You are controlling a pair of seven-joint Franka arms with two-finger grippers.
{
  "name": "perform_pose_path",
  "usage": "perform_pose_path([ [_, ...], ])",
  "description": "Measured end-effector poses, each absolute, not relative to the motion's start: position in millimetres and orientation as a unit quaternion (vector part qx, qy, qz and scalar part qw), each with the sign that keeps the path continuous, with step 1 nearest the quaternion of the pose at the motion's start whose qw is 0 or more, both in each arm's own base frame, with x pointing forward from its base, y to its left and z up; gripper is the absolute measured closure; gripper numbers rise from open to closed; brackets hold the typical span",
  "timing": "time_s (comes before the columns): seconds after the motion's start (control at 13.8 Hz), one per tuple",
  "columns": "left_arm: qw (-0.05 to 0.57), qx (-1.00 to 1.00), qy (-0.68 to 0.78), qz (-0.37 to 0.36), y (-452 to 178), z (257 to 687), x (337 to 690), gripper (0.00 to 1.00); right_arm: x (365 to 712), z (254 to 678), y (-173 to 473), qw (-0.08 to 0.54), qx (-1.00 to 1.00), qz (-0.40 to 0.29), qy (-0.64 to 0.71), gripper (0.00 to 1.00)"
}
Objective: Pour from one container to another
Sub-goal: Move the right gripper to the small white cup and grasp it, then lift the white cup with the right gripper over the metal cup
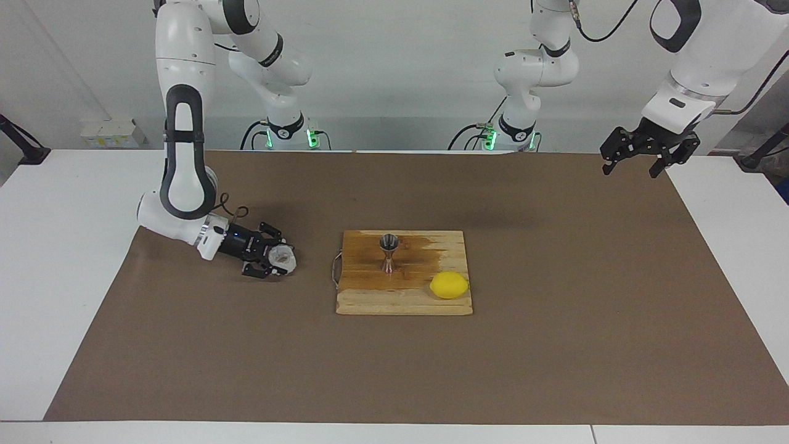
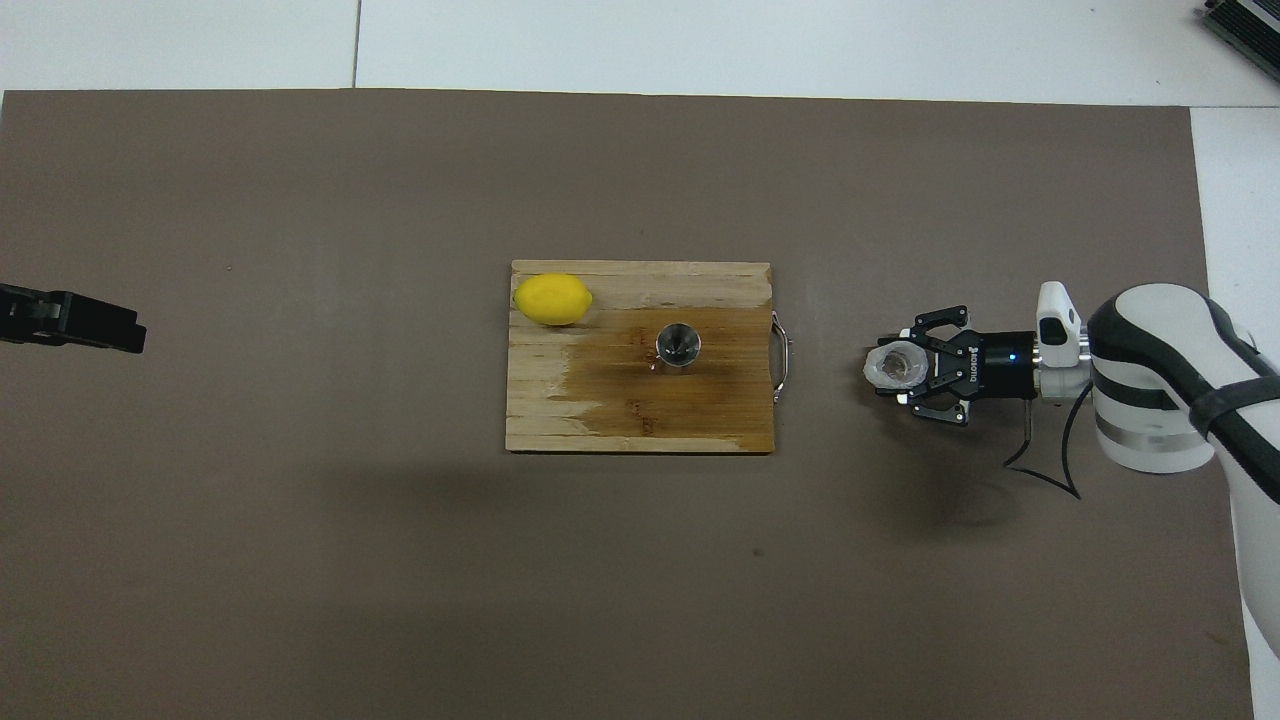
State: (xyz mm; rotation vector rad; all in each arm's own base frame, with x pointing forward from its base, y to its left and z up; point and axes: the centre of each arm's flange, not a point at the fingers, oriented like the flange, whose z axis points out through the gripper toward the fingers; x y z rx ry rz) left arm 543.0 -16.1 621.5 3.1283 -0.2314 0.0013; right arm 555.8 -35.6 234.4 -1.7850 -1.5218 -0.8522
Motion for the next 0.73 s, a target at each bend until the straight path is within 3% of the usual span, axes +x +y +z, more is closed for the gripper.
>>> perform_pose_path([
  [0.07,0.002,0.997,-0.074,0.000,-16.1,621.5,543.0,0.00,556.8,234.8,-32.2,0.316,-0.677,-0.323,-0.580,0.51],
  [0.29,0.002,0.997,-0.074,0.000,-16.1,621.4,542.9,0.00,570.0,249.6,-23.2,0.301,-0.685,-0.325,-0.578,0.51],
  [0.73,0.002,0.997,-0.074,0.000,-15.9,621.3,542.9,0.00,596.1,362.9,99.4,0.260,-0.741,-0.256,-0.564,0.51],
])
